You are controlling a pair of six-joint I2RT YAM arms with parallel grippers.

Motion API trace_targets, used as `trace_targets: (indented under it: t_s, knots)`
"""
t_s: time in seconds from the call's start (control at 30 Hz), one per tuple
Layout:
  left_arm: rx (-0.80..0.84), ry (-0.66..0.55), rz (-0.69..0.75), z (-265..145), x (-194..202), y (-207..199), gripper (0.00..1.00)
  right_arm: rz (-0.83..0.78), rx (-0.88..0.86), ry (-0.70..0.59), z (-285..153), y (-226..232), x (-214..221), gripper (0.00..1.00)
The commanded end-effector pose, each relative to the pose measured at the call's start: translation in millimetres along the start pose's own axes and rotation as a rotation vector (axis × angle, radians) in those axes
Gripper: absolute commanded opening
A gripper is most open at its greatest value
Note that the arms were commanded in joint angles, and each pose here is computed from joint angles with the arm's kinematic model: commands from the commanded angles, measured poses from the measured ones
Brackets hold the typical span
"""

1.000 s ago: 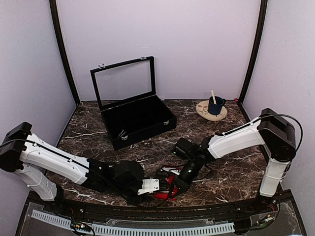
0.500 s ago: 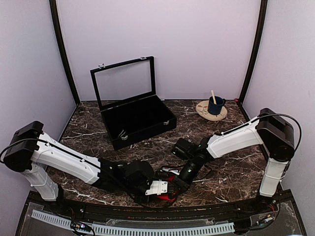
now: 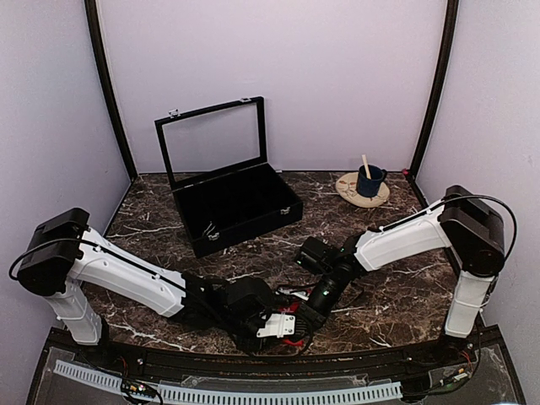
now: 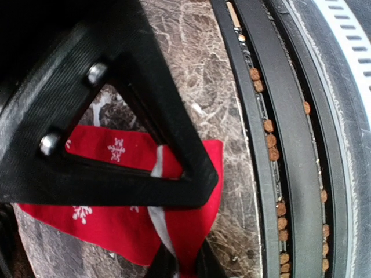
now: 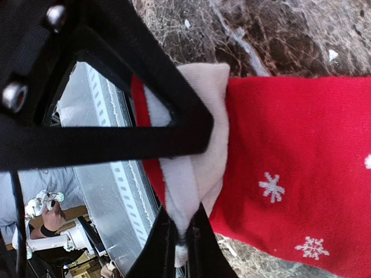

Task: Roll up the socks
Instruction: Roll the sock at the center of the board.

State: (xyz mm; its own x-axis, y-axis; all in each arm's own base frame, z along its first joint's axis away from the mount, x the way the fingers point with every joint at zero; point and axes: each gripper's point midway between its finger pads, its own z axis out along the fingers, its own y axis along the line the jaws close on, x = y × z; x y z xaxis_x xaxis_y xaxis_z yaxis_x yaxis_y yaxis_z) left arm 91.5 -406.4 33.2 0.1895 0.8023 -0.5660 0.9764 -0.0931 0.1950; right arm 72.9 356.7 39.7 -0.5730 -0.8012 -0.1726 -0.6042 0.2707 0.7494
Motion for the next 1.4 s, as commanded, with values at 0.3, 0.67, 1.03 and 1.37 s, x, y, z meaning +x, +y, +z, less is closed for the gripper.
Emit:
trace_targets:
  t_s: [0.3, 0.67, 1.03, 1.37]
  knots:
    - [0.099, 0.058, -0.022, -0.5, 9.3, -17.8, 0.0, 0.064, 0.032, -0.028, -0.2, -10.4, 8.3, 0.31]
    - [0.198, 0.071, -0.095, -0.6, 11.0, -16.2, 0.0, 0.162, 0.229, -0.214, -34.1, -35.4, 10.4, 0.38]
    - [0.495, 0.172, -0.245, 13.3, 5.0, -23.5, 0.0, 0.192, 0.5, -0.438, -87.5, -51.9, 6.3, 0.39]
    - [0.624, 0.165, -0.4, 16.7, -0.5, -12.7, 0.0, 0.263, 0.742, -0.629, -142.2, -61.0, 25.9, 0.39]
